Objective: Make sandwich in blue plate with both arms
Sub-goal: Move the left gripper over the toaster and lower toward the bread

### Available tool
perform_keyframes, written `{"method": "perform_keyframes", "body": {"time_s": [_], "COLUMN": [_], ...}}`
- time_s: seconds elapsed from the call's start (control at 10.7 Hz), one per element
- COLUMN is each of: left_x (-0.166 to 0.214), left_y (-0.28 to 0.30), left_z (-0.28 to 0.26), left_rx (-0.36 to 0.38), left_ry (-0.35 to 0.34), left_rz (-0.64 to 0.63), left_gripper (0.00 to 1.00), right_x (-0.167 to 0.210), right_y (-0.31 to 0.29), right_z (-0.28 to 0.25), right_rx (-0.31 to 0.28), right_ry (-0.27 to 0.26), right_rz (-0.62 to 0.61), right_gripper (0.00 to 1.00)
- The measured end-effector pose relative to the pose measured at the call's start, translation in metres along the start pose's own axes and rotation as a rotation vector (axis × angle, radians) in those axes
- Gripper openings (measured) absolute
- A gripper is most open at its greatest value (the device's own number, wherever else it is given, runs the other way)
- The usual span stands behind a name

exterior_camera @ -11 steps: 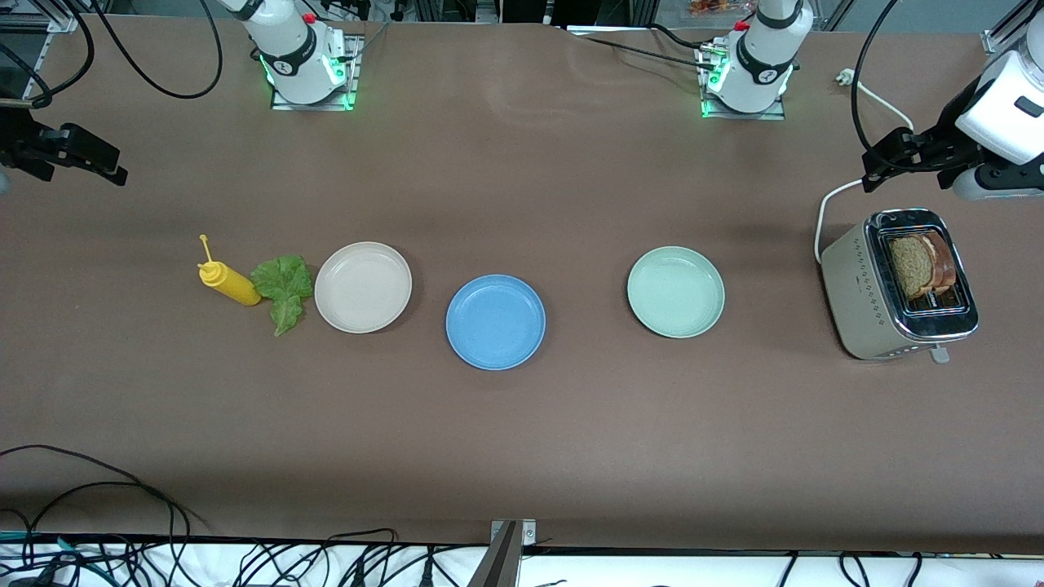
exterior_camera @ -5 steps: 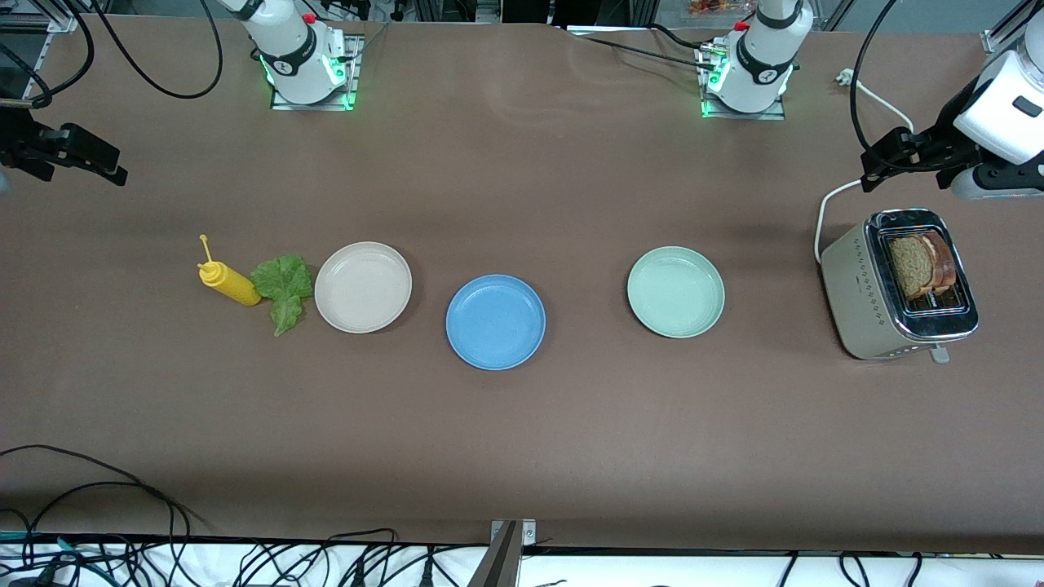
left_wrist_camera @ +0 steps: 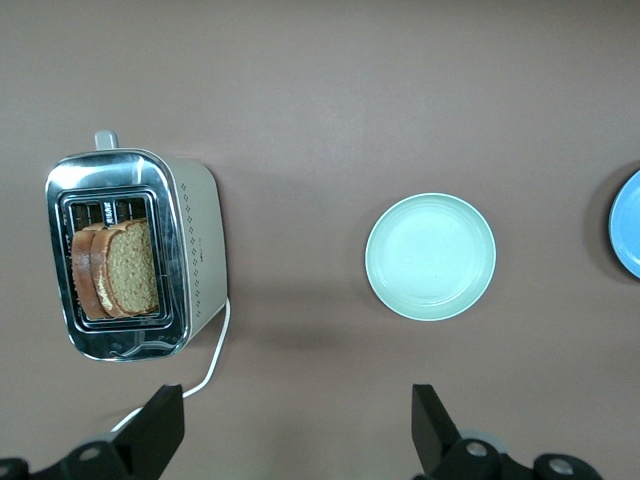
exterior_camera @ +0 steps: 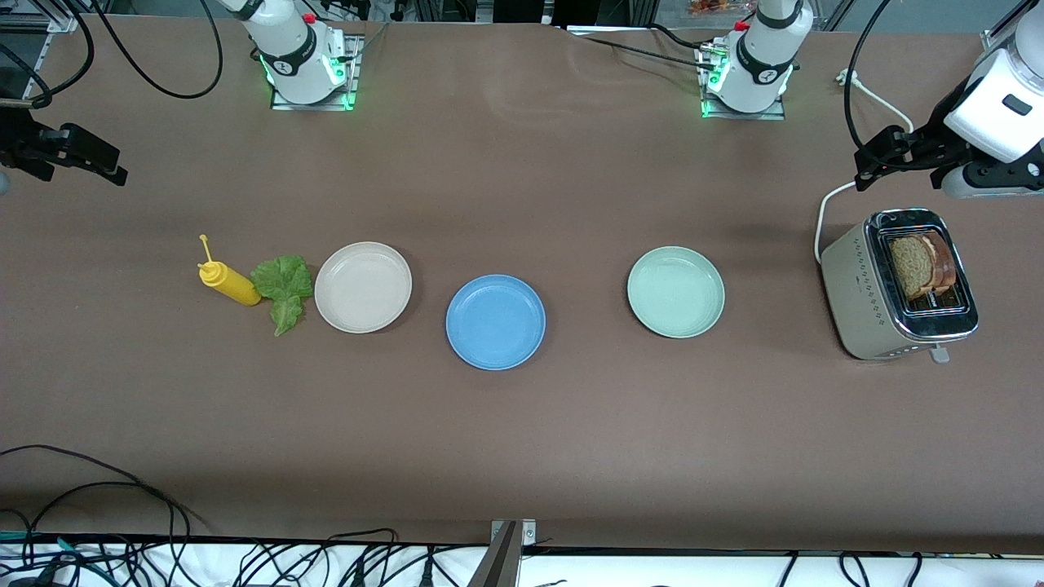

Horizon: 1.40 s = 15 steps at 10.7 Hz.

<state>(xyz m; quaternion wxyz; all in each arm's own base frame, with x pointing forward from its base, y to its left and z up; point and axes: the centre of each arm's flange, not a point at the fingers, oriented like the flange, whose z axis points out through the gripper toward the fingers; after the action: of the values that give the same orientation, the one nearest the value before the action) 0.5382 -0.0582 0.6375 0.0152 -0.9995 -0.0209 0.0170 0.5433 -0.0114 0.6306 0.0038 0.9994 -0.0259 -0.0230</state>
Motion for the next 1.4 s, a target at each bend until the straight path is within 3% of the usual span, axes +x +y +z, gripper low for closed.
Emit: {"method": "perform_keyframes", "body": {"time_s": [0.37, 0.84, 1.4], "left_x": [0.010, 0.005, 0.001], "left_y": [-0.001, -0.027, -0.059], "left_z": [-0.003, -0.017, -0.008], "left_rx": [-0.012, -0.015, 0.014], "left_ry": [0.077, 0.115, 0.096], "left_rz": [-0.005, -0.051, -0.094], "left_gripper": [1.00, 1.00, 1.00], "right_x": [0.000, 0.000, 0.000], "right_y": [0.000, 0.000, 0.000], "right_z": [0.000, 0.000, 0.000], "right_rx": [0.000, 0.000, 0.000], "right_ry": [0.000, 0.000, 0.000], "right_rz": [0.000, 0.000, 0.001], "right_gripper": [1.00, 1.00, 1.00]}}
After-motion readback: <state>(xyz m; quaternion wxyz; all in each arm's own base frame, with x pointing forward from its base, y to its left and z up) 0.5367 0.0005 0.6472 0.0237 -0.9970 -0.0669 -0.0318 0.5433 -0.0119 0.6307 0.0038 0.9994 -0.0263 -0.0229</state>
